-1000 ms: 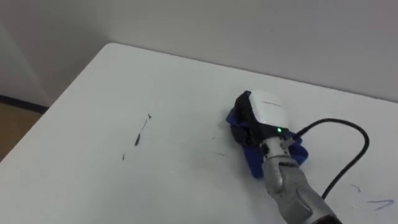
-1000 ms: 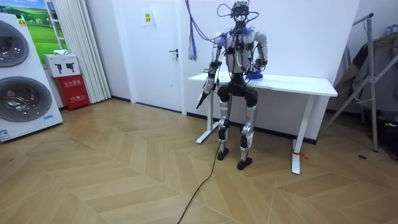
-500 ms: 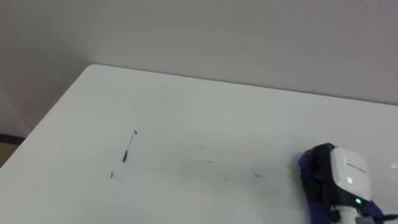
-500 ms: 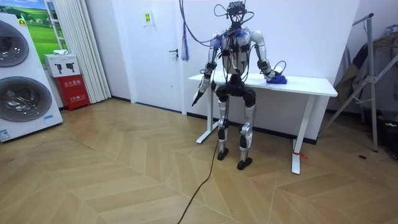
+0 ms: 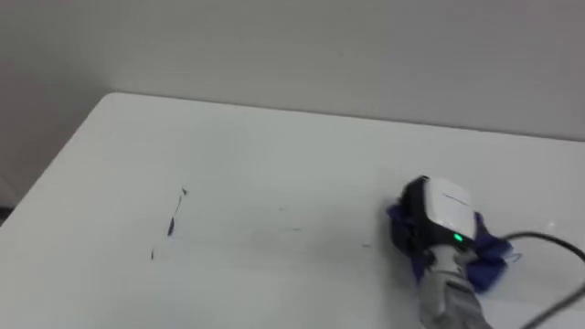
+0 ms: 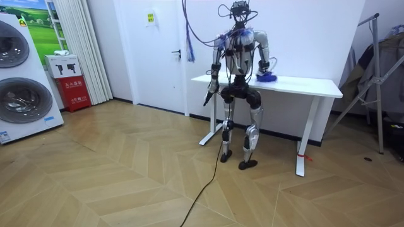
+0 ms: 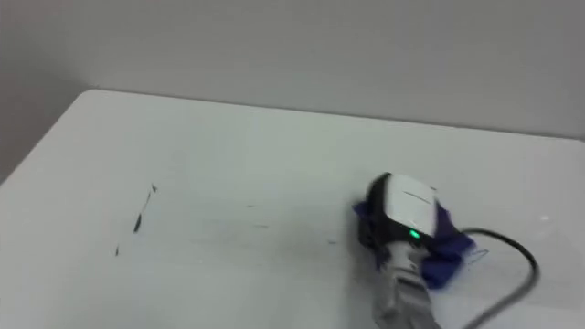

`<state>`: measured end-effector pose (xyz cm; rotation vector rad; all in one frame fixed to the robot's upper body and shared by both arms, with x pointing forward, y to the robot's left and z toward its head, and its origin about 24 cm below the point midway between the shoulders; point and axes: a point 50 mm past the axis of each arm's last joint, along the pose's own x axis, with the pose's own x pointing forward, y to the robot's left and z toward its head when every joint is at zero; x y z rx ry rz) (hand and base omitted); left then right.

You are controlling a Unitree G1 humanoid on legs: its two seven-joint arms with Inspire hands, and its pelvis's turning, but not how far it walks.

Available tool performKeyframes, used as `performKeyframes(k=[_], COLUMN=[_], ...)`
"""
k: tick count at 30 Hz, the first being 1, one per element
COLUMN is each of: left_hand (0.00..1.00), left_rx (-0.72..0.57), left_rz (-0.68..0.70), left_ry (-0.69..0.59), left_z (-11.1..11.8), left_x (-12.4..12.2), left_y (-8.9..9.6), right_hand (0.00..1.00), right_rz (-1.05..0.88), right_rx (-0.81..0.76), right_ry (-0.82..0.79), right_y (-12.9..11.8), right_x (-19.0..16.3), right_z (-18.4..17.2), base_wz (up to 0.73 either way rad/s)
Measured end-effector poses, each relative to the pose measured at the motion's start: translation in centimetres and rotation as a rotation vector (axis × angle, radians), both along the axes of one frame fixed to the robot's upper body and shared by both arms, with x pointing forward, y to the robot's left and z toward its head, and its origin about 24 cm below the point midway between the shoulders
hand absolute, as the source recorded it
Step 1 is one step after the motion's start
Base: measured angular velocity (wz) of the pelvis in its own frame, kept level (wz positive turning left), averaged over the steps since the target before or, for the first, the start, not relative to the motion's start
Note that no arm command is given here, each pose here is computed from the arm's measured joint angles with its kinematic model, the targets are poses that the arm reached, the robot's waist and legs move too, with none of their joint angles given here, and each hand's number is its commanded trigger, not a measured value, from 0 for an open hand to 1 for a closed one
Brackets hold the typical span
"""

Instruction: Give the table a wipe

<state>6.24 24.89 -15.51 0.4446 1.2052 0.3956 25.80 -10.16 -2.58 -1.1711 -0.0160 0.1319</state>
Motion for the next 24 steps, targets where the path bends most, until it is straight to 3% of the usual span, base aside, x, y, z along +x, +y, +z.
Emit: performKeyframes(k=[2, 4, 7, 10, 14, 17, 21, 24], left_hand=[0.00, 0.00, 0.00, 0.00, 0.00, 0.00, 0.00, 0.00], left_rx=[0.006, 0.011, 0.026, 0.030, 0.088, 0.113, 0.044, -0.012], left_rz=[-0.002, 0.007, 0.040, 0.058, 0.087, 0.149, 0.180, 0.166], left_ry=[0.010, 0.035, 0.067, 0.037, -0.025, -0.070, -0.062, -0.054], left_z=[0.0, -0.1, 0.0, 0.2, 1.3, 2.2, 1.2, 0.6], left_x=[-0.2, -1.3, -2.9, -2.0, -0.5, -1.5, -2.5, -2.6], left_y=[0.1, 0.3, 1.2, 1.4, 4.0, 5.6, 3.3, 1.8], right_hand=[1.00, 1.00, 1.00, 1.00, 1.00, 1.00, 1.00, 1.00], right_rz=[0.067, 0.064, -0.024, -0.046, -0.128, -0.171, -0.298, -0.327], right_rx=[0.007, -0.012, 0.009, 0.043, 0.072, 0.049, -0.032, -0.043], right_ry=[-0.036, -0.050, -0.061, -0.102, -0.078, -0.042, -0.048, -0.024], right_y=[1.6, 1.2, -0.4, -1.6, -4.3, -6.6, -11.2, -11.6], right_x=[1.4, 2.0, 1.7, 1.0, -2.0, -3.8, -5.7, -5.4], right_z=[1.2, 1.5, 0.9, 0.3, -1.7, -2.8, -2.8, -2.7], base_wz=[0.30, 0.72, 0.77, 0.32, 0.42, -0.50, -0.28, 0.01])
